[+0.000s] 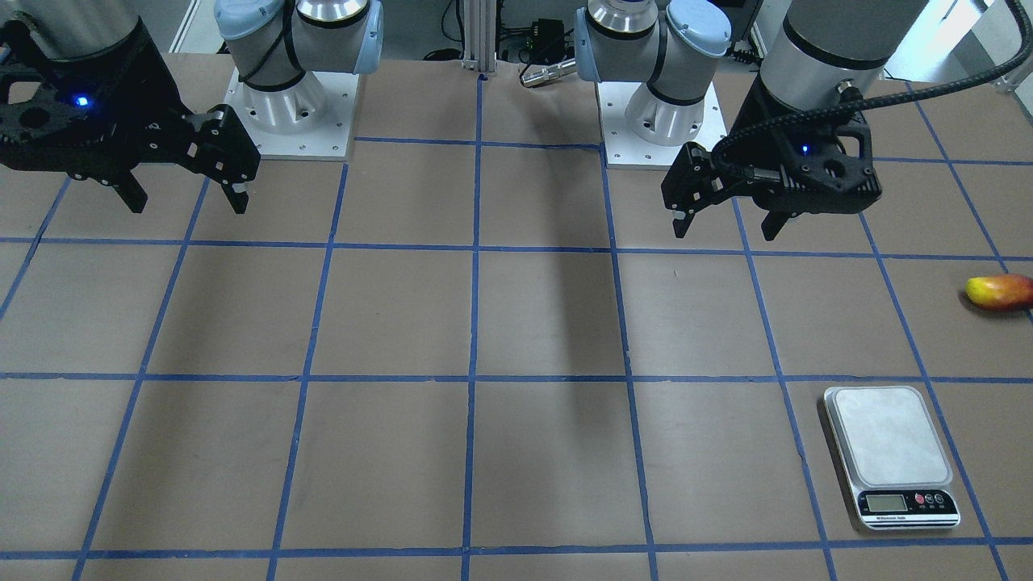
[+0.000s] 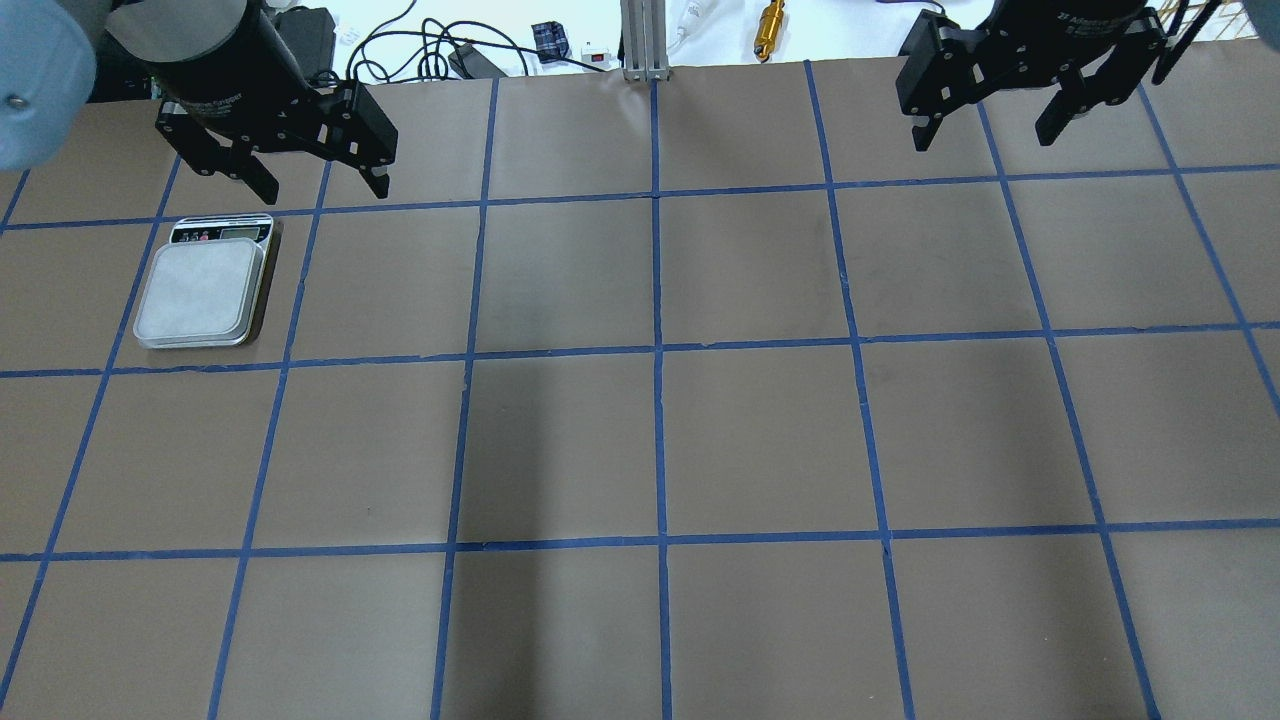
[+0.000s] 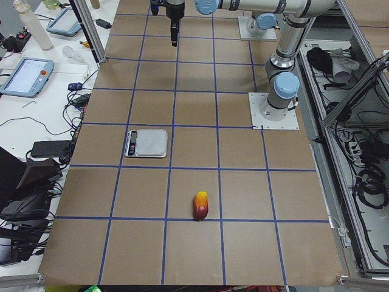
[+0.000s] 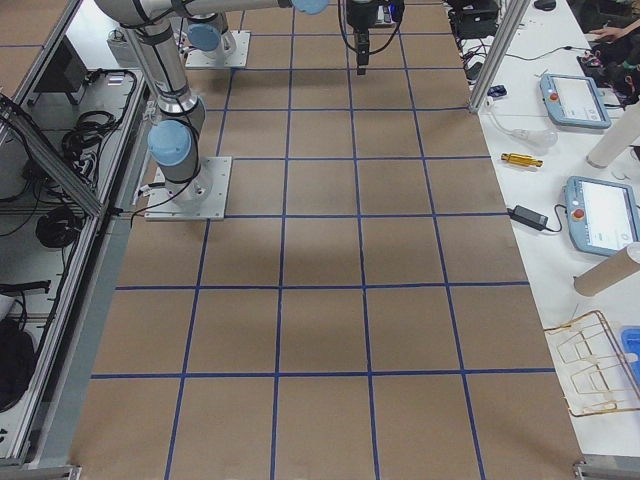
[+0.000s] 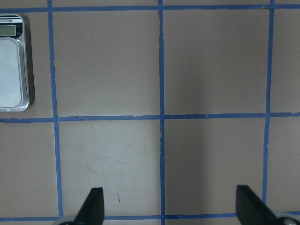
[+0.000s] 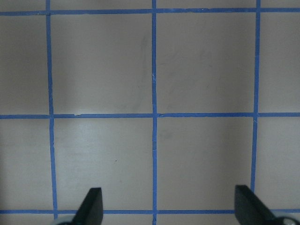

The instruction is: Weigh mango

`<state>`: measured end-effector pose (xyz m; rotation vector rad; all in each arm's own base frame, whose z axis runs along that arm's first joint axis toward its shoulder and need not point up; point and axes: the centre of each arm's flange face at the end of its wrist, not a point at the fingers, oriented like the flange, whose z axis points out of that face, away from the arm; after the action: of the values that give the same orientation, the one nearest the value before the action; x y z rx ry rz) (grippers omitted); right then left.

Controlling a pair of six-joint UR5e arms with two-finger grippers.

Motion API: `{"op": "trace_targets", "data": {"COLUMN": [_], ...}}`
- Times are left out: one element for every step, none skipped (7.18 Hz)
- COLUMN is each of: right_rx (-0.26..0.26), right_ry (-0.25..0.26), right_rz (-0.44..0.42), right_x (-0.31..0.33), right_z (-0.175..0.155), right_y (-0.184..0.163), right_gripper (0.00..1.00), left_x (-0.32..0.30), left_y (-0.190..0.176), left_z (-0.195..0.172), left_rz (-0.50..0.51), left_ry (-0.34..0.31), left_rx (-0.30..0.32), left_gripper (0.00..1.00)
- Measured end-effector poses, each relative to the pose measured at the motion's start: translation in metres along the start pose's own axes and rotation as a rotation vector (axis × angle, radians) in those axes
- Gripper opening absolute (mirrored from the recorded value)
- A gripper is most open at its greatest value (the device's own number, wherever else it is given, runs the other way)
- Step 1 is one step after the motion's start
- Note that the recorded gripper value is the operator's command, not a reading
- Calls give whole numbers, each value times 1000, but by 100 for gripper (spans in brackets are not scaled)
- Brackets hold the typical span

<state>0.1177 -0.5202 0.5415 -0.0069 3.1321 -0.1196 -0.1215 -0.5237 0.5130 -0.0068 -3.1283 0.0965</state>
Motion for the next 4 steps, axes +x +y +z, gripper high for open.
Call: {"op": "trace_targets", "data": {"right_rx": [0,0,0,0], "right_ry": [0,0,0,0], "right_rz": [0,0,0,0], "right_x": [0,0,0,0], "right_z": [0,0,0,0], "right_y": [0,0,0,0], "right_gripper": [100,100,100,100], "left_x": [0,-1,-1,-2], "left_y": [1,1,1,2], "left_z": [0,-1,-2,-3], "left_rz": [1,1,0,10], "left_ry": [0,-1,-2,-2], "left_rx": [-1,-2,-1,-1], "left_gripper": [100,100,100,100]}}
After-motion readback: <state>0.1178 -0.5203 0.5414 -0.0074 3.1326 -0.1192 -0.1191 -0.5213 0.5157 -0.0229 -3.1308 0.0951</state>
